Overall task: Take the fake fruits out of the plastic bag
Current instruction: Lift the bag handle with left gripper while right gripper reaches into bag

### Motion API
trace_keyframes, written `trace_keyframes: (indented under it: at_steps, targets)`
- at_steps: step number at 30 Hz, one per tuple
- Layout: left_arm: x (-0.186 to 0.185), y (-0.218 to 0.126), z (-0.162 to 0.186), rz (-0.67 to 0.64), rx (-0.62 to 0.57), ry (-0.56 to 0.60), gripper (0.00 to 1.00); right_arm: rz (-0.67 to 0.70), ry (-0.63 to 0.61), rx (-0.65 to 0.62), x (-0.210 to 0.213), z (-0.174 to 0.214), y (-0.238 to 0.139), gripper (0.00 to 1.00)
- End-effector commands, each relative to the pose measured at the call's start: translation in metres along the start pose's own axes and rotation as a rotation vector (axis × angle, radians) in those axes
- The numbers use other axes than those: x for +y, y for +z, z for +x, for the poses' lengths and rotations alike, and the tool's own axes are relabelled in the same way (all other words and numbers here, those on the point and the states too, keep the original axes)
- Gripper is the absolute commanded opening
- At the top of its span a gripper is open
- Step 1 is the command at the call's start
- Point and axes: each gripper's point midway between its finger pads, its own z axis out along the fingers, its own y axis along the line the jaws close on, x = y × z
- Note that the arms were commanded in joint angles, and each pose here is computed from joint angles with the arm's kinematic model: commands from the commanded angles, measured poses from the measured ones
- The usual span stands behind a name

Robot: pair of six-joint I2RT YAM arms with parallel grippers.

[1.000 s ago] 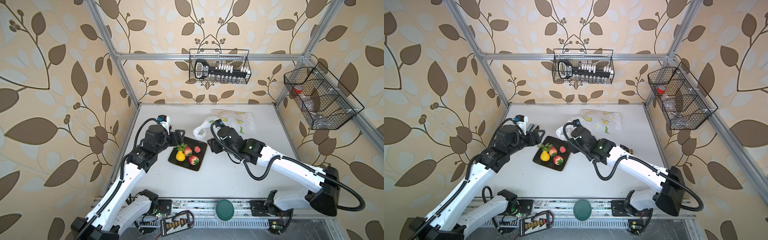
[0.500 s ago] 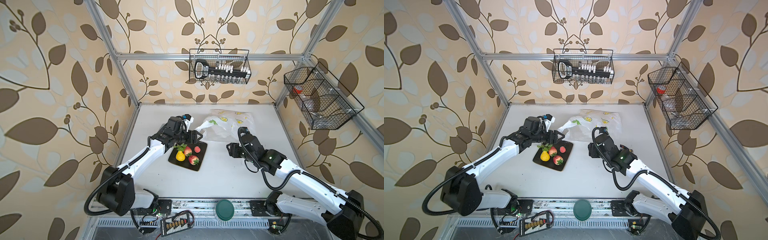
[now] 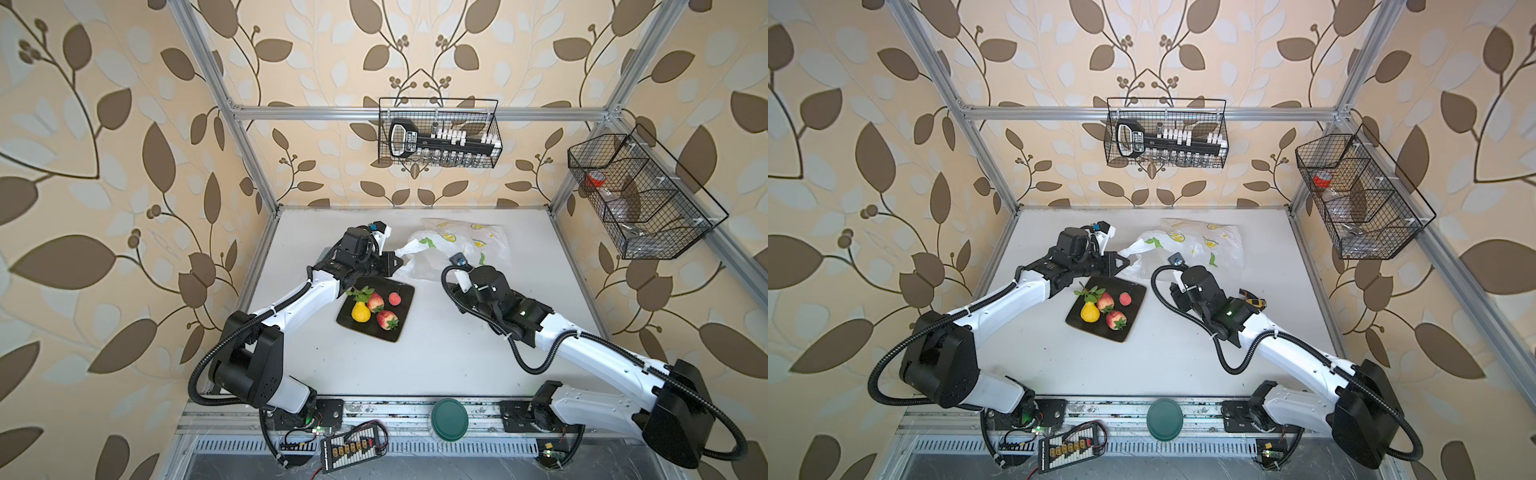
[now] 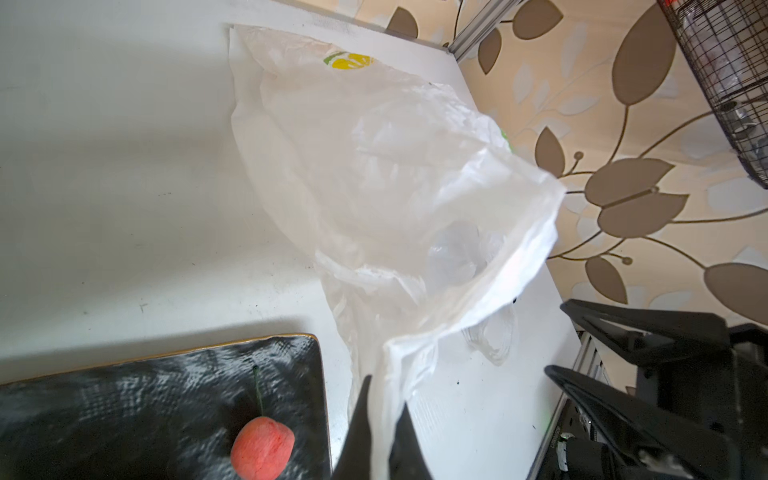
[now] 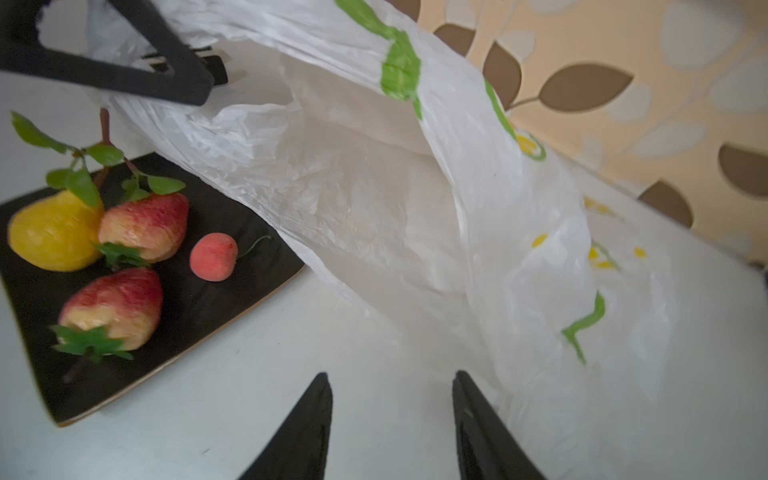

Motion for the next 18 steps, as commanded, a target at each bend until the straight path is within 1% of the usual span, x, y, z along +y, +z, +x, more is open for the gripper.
trace_keyframes:
  at_steps: [1,2,4,7,9,12,16,18]
  targets:
    - [-0.041,-0.023,-0.033,0.083,-0.118,0.078,0.00,0.052,-0.391,-0.071,0.002,-0.011,0.014,0.49]
    - [-0.043,-0.025,-0.033,0.085,-0.122,0.081,0.00,0.047,-0.456,-0.069,0.005,-0.010,0.021,0.49]
    - [-0.047,-0.027,-0.035,0.089,-0.132,0.086,0.00,0.041,-0.516,-0.061,0.008,-0.012,0.033,0.49]
    - [-0.051,-0.029,-0.035,0.093,-0.138,0.084,0.00,0.040,-0.537,-0.030,0.009,-0.012,0.059,0.48]
    - [-0.053,-0.030,-0.035,0.092,-0.140,0.089,0.00,0.078,-0.530,0.005,-0.004,-0.009,0.076,0.46]
    - [-0.052,-0.032,-0.033,0.083,-0.137,0.097,0.00,0.117,-0.563,0.043,-0.011,-0.008,0.091,0.45]
    - [-0.047,-0.033,-0.029,0.059,-0.133,0.101,0.00,0.074,-0.556,0.019,-0.006,-0.014,0.090,0.44]
    - [-0.045,-0.033,-0.028,0.049,-0.134,0.099,0.00,0.011,-0.544,0.000,0.001,-0.015,0.082,0.45]
